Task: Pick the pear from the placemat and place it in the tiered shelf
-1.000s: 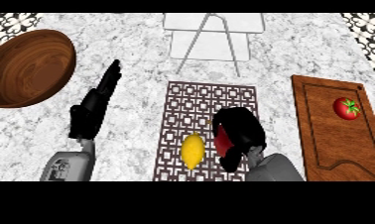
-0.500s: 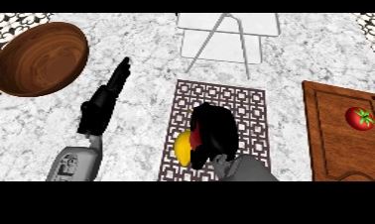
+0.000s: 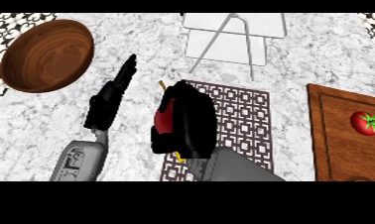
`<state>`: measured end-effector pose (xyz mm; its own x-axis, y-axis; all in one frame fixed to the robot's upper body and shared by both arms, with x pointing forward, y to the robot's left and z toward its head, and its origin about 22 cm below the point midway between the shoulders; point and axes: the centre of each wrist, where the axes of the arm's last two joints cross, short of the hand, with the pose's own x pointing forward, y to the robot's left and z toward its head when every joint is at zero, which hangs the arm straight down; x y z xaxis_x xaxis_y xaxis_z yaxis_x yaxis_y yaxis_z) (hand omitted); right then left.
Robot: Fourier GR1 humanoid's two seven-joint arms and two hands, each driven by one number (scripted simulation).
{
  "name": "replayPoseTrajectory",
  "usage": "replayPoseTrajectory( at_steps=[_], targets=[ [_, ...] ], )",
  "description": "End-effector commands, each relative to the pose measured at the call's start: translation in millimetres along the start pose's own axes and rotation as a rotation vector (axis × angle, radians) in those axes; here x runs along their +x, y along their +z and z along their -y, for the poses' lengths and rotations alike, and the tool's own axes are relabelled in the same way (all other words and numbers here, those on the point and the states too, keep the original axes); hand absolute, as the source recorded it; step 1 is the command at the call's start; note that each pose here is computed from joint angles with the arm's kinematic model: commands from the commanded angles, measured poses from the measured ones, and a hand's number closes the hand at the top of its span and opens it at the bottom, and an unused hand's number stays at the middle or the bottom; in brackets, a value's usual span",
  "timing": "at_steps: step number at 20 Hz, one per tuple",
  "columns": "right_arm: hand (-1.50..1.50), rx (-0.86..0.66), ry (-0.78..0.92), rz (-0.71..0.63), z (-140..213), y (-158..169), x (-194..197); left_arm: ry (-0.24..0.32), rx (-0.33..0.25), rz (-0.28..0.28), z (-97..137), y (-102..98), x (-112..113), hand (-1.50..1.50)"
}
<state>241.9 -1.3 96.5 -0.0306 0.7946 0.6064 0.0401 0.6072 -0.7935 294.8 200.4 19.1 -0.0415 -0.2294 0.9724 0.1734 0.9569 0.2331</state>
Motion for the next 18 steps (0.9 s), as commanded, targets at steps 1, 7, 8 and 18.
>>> replayPoseTrajectory(
  at_steps=[1, 7, 8, 18],
  targets=[
    [1.5, -0.119, -0.138, -0.06, 10.8, 2.6, 33.7, -0.003, -0.018, 0.003, 4.6, -3.1, 1.5, 0.0],
    [1.5, -0.287, -0.061, -0.093, 31.0, -17.5, 62.4, 0.004, 0.026, -0.018, -2.1, 7.0, -12.2, 0.0],
    [1.5, -0.31, -0.066, -0.086, 48.9, -23.1, 78.5, -0.005, 0.029, -0.034, -2.3, 2.0, -11.2, 0.0],
    [1.5, -0.548, 0.007, -0.1, 92.9, -54.8, 124.5, -0.015, 0.04, -0.024, -7.5, 4.8, -12.6, 0.0]
  ],
)
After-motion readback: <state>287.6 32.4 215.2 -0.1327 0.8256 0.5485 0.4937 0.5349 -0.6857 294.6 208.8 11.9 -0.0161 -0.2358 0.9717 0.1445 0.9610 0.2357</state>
